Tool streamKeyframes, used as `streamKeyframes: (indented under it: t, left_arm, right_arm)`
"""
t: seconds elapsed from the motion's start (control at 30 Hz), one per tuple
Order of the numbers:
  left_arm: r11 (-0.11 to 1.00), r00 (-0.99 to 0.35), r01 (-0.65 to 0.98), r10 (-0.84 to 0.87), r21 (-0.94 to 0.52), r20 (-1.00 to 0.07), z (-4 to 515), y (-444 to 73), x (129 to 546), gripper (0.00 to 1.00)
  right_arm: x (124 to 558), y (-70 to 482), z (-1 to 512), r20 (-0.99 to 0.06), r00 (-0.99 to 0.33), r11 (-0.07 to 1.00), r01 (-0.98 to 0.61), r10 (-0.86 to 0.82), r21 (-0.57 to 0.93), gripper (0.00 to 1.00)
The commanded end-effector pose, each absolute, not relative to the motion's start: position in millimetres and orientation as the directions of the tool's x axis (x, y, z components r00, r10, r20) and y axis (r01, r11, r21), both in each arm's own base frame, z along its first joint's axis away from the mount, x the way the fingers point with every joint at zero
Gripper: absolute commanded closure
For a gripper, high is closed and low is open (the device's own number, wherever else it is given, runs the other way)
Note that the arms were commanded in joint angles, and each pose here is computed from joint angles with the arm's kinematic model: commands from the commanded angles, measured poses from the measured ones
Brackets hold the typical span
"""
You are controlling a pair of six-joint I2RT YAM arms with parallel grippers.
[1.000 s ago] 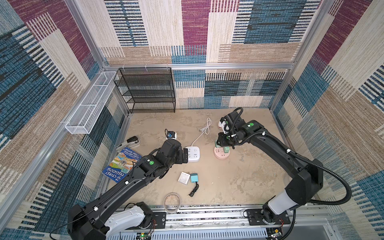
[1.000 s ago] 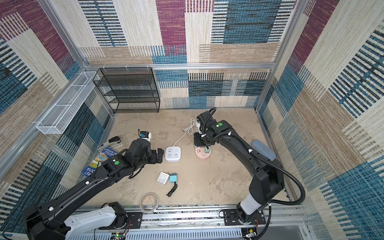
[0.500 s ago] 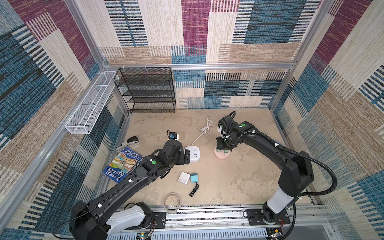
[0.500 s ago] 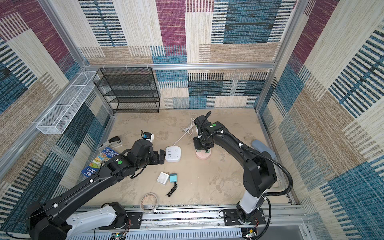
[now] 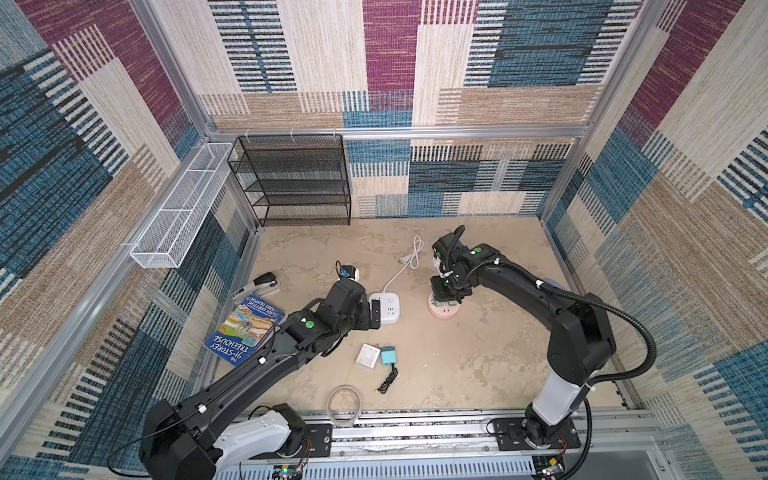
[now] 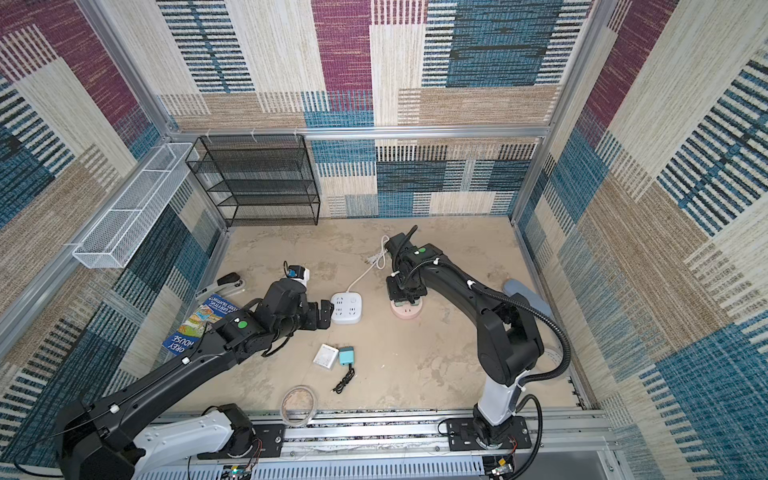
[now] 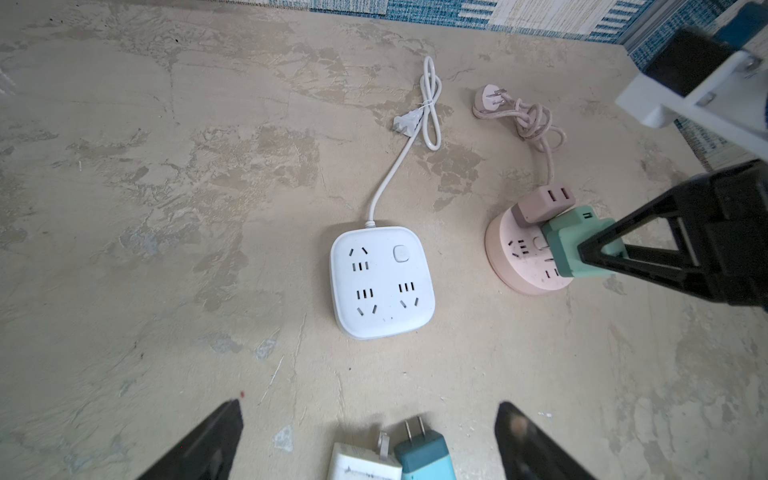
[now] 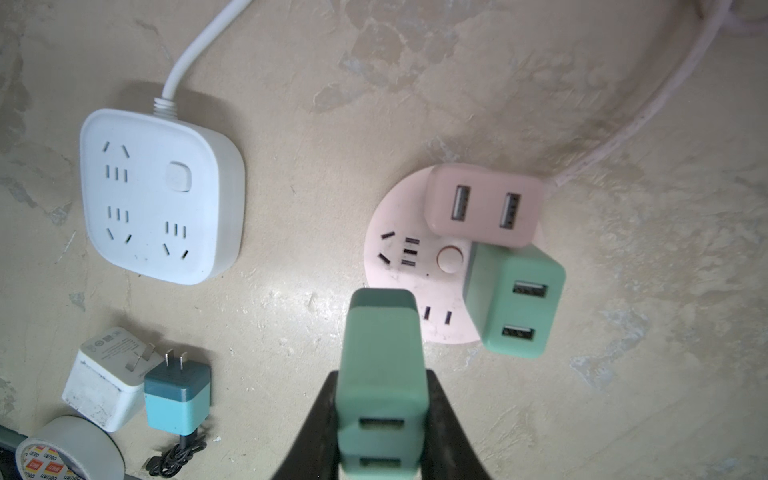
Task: Insert the plug
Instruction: 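Carry the mint-green plug over the pink round power strip with the right gripper, then lower and press the mint-green plug into a strip socket beside the other plugs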
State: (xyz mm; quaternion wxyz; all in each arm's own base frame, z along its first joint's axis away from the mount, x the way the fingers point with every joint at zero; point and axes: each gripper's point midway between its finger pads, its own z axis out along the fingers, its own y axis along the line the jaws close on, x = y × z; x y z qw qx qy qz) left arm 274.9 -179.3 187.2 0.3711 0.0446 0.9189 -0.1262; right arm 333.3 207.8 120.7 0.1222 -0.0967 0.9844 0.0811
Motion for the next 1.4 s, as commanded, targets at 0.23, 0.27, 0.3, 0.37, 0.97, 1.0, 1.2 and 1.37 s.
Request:
streamKeyframes:
  t: [0.23,0.27,0.3,0.37,0.97,1.0,1.2,1.37]
  left_arm:
    - [0.962,-0.719,0.173,-0.024,-0.213,-0.694,186,-182,280,0.0]
    - [0.961,-0.72,0.174,-0.024,-0.214,-0.694,186,-183,280,0.0]
    - [0.961,-0.721,0.174,-0.023,-0.213,-0.693,186,-183,280,0.0]
    - [0.962,-0.722,0.173,-0.023,-0.213,-0.692,185,-182,281,0.0]
    - [0.965,-0.729,0.157,-0.031,-0.212,-0.684,178,-178,283,0.0]
    - [0.965,-0.73,0.156,-0.032,-0.212,-0.683,177,-178,283,0.0]
    - [0.966,-0.731,0.149,-0.036,-0.212,-0.682,176,-176,284,0.0]
    - [0.966,-0.731,0.143,-0.042,-0.213,-0.681,174,-174,283,0.01]
  right_arm:
    - [344,206,114,-0.266,-0.95,0.973,-0.201,-0.164,0.114,1.0]
    - [345,206,113,-0.265,-0.95,0.973,-0.201,-0.165,0.114,1.0]
    - [345,205,112,-0.263,-0.95,0.973,-0.2,-0.165,0.112,1.0]
    - [346,205,111,-0.261,-0.951,0.974,-0.198,-0.163,0.113,1.0]
    - [350,203,98,-0.241,-0.959,0.977,-0.183,-0.151,0.113,1.0]
    - [350,203,97,-0.239,-0.959,0.977,-0.181,-0.15,0.113,1.0]
    - [352,202,92,-0.229,-0.962,0.977,-0.178,-0.148,0.117,1.0]
    - [354,200,90,-0.224,-0.964,0.977,-0.174,-0.144,0.122,1.0]
